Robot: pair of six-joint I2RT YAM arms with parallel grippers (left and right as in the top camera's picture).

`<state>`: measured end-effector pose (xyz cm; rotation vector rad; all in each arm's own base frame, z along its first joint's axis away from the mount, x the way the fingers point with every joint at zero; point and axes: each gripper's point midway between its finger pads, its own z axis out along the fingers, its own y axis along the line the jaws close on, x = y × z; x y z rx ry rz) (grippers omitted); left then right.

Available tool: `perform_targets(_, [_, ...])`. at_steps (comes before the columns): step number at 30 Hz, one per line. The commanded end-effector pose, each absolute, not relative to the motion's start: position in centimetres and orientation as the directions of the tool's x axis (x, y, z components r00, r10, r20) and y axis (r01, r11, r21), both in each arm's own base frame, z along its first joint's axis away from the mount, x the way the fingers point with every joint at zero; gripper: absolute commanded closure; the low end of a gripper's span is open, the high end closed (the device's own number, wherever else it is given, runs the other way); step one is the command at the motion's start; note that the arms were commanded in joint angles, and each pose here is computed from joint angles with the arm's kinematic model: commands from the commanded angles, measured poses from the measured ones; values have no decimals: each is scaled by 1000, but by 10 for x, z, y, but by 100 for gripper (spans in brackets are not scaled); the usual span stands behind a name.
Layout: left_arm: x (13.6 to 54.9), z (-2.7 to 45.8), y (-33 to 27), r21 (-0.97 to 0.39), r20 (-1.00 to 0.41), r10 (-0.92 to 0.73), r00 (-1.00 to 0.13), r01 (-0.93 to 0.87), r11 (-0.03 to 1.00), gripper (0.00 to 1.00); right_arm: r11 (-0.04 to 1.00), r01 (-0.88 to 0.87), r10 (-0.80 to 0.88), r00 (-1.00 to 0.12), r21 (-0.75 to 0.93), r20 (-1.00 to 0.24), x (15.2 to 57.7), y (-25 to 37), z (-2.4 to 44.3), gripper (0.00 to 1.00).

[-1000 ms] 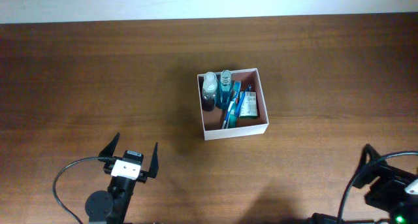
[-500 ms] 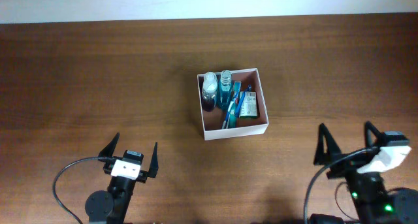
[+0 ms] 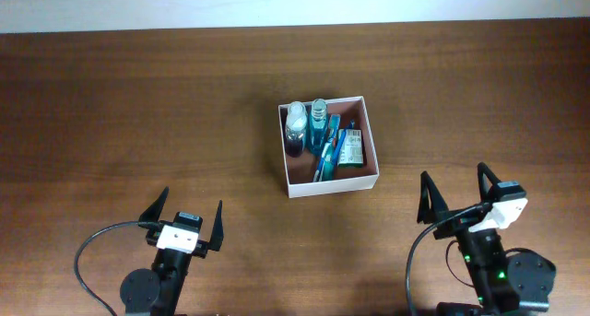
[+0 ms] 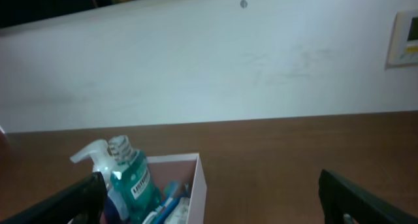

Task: Pack container

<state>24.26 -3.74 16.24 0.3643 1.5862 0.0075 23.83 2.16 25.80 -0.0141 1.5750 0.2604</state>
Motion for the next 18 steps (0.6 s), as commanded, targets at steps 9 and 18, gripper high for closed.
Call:
perform_targets(9, [243, 162, -34, 234, -971, 240, -7, 210, 949, 1, 967, -214, 149, 33, 139, -988, 228, 34, 233, 2])
perform_targets(18, [243, 162, -34, 234, -971, 240, -7, 210, 949, 1, 975, -199, 105, 47, 94, -993, 228, 33, 234, 2])
